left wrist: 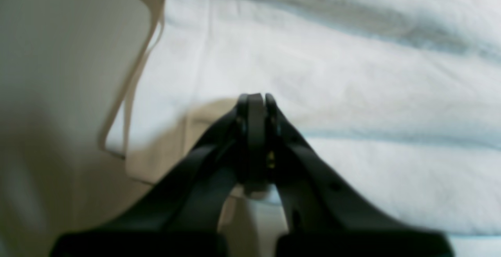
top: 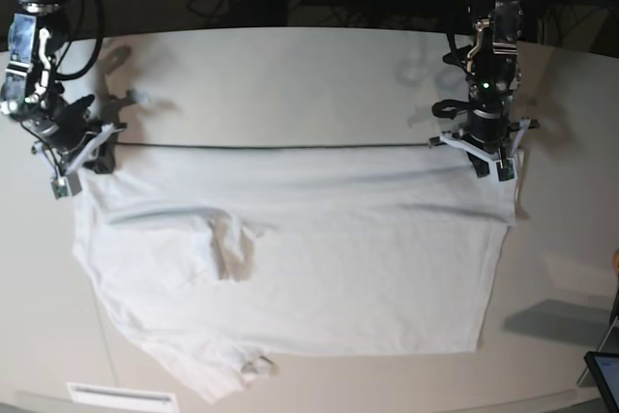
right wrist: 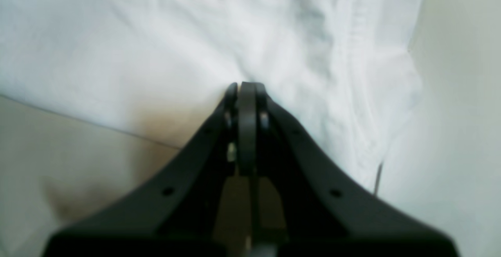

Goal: Fold the T-shirt properly
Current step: 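Drag the taut folded edge toward the robot with both grippers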

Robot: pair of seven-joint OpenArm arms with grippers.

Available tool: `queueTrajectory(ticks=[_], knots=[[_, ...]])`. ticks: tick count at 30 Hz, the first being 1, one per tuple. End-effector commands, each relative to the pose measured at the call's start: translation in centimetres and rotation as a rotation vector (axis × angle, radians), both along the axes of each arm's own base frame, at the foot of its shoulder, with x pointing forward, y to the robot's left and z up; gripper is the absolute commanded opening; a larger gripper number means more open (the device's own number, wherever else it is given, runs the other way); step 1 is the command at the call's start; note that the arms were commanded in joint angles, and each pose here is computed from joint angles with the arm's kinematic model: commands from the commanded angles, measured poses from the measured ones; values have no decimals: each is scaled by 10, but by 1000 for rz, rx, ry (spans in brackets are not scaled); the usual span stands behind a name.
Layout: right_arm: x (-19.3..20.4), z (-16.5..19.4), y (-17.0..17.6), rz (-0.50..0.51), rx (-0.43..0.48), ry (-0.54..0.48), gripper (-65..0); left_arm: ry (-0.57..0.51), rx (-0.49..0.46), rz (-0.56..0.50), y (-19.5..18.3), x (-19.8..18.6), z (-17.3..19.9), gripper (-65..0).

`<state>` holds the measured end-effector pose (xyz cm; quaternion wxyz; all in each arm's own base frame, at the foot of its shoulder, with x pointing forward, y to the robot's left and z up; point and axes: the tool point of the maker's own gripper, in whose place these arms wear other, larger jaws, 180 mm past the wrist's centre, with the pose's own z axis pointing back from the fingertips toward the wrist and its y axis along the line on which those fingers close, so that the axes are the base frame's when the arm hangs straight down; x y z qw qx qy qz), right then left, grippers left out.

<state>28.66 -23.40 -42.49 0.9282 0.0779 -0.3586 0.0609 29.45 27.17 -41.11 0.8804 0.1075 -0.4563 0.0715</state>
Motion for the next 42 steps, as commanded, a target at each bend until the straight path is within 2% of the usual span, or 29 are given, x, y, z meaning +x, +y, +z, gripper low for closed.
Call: queueTrajectory(ticks=[1, 7, 13, 20, 25, 29, 34, 42], knots=[[-34, -25, -15, 13, -100, 167, -650, 111, -30, 6, -1, -21, -21, -650], [-56, -18, -32, -29, -126, 189, -650, 153, -39, -7, -9, -49, -30, -650], [-70, -8, -28, -4, -152, 178, -650, 140, -49, -39, -22, -68, -17, -650], [-94, -8, -24, 17, -171, 224, -650, 140, -51, -49, -25, -79, -12, -650], [-99, -3, -41, -30, -186, 225, -650, 126, -53, -62, -30, -80, -4, -650], [-94, 3, -39, -23, -191, 203, -650, 83, -53, -74, -33, -70, 9, -650], [-77, 27, -32, 3, -216, 134, -650, 22, -55, -86, -38, -52, 27, -650], [-64, 51, -27, 25, -252, 99, -650, 27, -59, -84, -39, -55, 26, -650]])
